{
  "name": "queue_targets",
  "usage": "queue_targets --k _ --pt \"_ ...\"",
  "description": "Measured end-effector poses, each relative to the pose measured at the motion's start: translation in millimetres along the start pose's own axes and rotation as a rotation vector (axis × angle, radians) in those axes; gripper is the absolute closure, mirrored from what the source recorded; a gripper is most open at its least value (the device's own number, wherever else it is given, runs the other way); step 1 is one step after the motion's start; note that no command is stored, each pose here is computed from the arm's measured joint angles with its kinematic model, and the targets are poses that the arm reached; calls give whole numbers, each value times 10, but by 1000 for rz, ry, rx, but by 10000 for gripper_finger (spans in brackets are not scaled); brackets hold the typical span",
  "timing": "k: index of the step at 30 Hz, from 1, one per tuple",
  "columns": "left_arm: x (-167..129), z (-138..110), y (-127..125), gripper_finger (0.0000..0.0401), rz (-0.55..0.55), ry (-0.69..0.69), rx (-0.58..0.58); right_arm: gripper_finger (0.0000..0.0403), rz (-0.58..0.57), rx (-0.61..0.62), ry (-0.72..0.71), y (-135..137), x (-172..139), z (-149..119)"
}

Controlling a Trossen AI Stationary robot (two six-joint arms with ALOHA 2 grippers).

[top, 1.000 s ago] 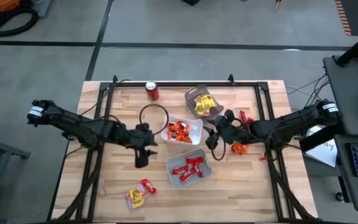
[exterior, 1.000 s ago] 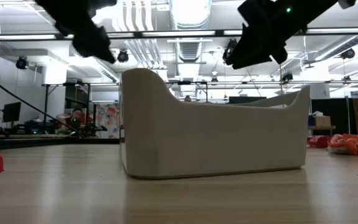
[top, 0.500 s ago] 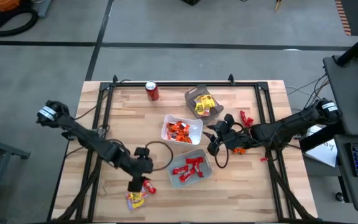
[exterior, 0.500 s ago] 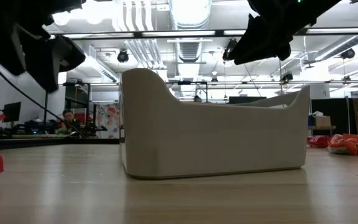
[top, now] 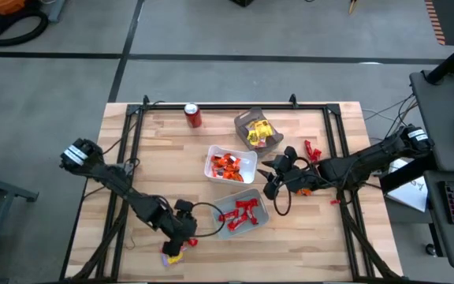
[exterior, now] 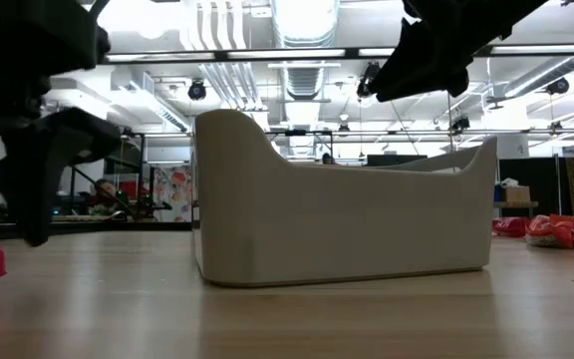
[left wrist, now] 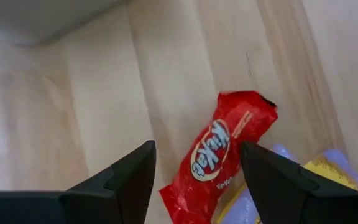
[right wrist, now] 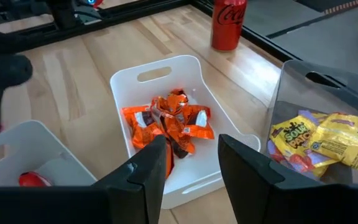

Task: Sort candy
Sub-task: Put the red chocolate pack into the gray bin

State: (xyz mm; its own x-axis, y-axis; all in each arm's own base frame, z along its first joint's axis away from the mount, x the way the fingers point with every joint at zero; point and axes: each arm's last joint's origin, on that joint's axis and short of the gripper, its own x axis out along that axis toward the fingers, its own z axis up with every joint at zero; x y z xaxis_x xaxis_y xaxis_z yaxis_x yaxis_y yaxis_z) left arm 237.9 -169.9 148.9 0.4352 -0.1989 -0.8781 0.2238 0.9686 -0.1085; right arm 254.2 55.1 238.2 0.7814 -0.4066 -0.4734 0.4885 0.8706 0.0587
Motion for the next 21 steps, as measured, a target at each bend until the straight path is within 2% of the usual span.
queue_targets --k 4,8,18,21 --pt "65 -30 -21 187 -4 25 9 264 5 16 0 11 -8 -5" --pt "130 -61 -11 212 16 51 32 262 10 22 1 23 -17 -11" --pt "120 -70 -6 370 20 60 68 273 25 22 2 58 -43 -29" --pt "43 -64 -2 389 13 55 68 275 35 19 1 78 -59 -36"
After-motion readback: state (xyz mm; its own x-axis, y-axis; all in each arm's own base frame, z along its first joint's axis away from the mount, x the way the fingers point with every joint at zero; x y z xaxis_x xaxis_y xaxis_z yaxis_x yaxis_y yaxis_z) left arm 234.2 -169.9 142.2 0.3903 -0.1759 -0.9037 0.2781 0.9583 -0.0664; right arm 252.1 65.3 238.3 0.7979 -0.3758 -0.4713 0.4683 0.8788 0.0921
